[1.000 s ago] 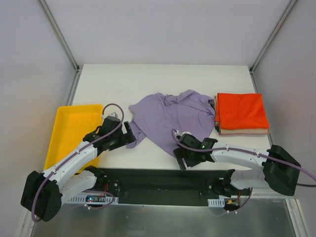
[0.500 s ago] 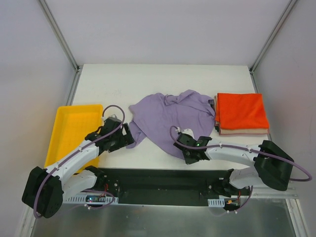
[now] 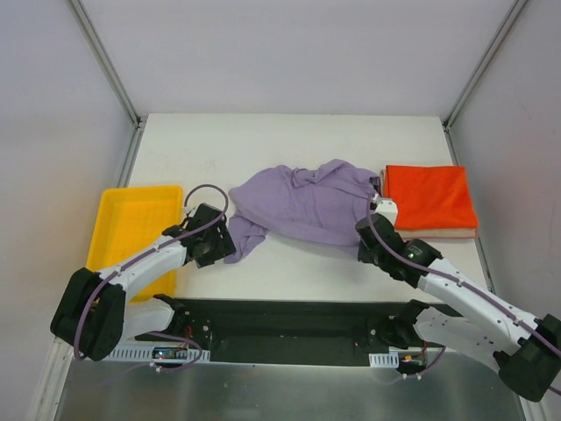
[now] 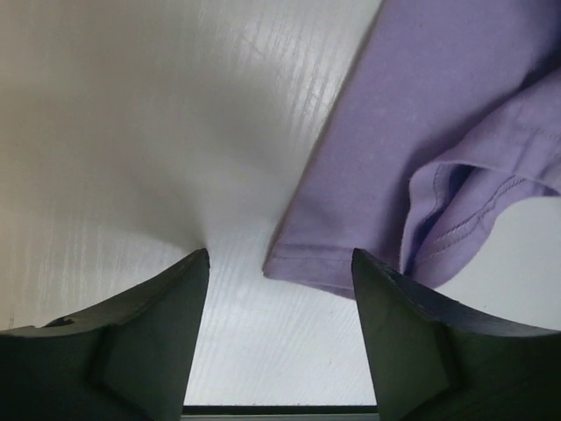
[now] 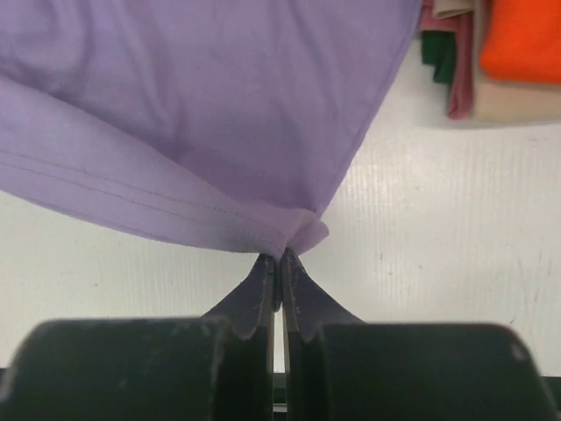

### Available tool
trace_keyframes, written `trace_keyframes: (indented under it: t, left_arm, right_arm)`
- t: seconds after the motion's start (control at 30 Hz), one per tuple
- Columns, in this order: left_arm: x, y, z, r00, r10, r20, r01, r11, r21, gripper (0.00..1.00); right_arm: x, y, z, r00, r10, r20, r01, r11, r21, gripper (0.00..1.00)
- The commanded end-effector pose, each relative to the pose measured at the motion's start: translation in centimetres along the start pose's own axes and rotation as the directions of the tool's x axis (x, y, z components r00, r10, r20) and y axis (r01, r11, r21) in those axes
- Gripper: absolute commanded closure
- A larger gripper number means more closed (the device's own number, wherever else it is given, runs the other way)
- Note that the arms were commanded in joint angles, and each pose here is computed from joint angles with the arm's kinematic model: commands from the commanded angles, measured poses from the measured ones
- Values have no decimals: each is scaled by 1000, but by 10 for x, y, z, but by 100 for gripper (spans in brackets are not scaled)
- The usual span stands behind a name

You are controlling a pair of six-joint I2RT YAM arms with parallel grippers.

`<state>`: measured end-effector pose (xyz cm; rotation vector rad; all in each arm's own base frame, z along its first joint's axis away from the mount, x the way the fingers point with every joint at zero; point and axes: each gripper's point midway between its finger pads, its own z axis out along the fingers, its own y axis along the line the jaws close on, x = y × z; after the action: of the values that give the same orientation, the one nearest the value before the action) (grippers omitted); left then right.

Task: Fold and stack the t-shirts
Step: Flatten out the tshirt

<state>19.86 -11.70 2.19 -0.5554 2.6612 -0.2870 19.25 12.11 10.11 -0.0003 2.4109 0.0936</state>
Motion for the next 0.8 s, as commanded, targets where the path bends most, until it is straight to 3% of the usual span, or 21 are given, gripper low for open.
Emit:
trace_keyframes:
  t: [0.0, 0.2, 0.3, 0.77]
  left_arm:
    - [-7, 3, 9, 999, -40, 5, 40, 997, -67, 38]
    - [12, -1, 24, 994, -32, -101, 23, 996, -89, 55]
    - [24, 0, 29, 989, -33, -147, 17, 994, -107, 59]
    - [68, 37, 12, 974, -8, -227, -37, 981, -192, 55]
  right_arm:
    - [-2, -33, -2, 1000, -6, 15, 5, 995, 99, 100]
    - [-36, -73, -18, 991, 50, 125, -80, 965, 249, 100]
    - [-55, -82, -27, 984, 53, 173, -102, 953, 287, 100]
    - [-84, -101, -43, 967, 95, 235, -169, 932, 321, 100]
